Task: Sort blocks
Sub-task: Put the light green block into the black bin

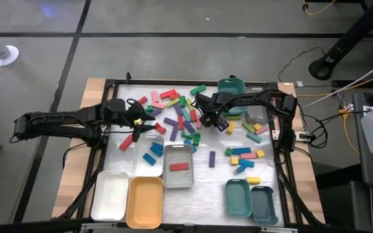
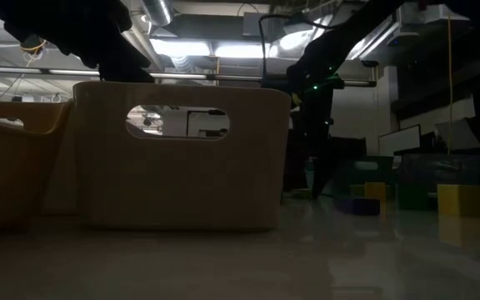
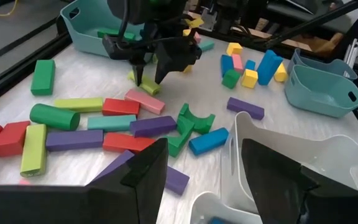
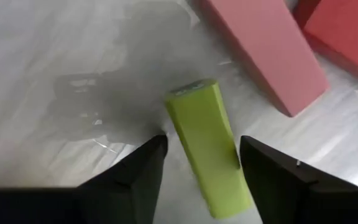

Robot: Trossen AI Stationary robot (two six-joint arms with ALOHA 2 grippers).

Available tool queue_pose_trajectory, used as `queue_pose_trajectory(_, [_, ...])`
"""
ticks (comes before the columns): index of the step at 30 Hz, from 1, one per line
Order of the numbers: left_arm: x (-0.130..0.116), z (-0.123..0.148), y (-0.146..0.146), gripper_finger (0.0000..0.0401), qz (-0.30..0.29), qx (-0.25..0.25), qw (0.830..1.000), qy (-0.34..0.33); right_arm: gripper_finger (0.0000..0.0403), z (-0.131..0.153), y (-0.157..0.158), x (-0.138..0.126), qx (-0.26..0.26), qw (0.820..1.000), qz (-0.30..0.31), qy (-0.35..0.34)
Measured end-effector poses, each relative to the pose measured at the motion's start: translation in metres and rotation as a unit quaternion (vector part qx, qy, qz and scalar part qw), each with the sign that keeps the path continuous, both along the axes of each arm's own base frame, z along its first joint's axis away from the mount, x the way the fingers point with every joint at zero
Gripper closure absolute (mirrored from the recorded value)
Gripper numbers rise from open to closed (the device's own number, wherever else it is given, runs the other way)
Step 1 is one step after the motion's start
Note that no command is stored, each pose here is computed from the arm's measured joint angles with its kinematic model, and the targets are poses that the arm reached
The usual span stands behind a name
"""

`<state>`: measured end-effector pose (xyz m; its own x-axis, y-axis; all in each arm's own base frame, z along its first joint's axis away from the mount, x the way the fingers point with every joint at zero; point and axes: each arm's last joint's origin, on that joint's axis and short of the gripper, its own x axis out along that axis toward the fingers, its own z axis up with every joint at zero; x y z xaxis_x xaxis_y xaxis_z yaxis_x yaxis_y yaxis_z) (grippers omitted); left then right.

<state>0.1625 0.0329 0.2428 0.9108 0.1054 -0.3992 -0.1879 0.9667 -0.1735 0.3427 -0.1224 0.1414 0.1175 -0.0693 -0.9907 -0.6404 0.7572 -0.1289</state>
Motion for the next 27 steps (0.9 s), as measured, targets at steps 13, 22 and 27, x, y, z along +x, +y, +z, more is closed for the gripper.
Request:
queue_pose_trajectory(13, [0.0, 0.0, 0.0, 0.0207, 0.001, -0.001, 1.0, 0.0, 0.031, 0.034, -0.003, 0.009, 0.008, 0.996, -0.089, 0.026])
queue_pose_trajectory(22, [0.0, 0.0, 0.0, 0.0207, 0.001, -0.002, 1.0, 0.0, 0.0295, 0.077, -0.002, 0.003, 0.013, 0.989, -0.131, 0.068])
queue_pose_trajectory(27, [0.0, 0.0, 0.0, 0.0207, 0.0, 0.0, 1.0, 0.0, 0.0305, 0.106, 0.001, -0.013, -0.033, 0.987, -0.143, 0.062])
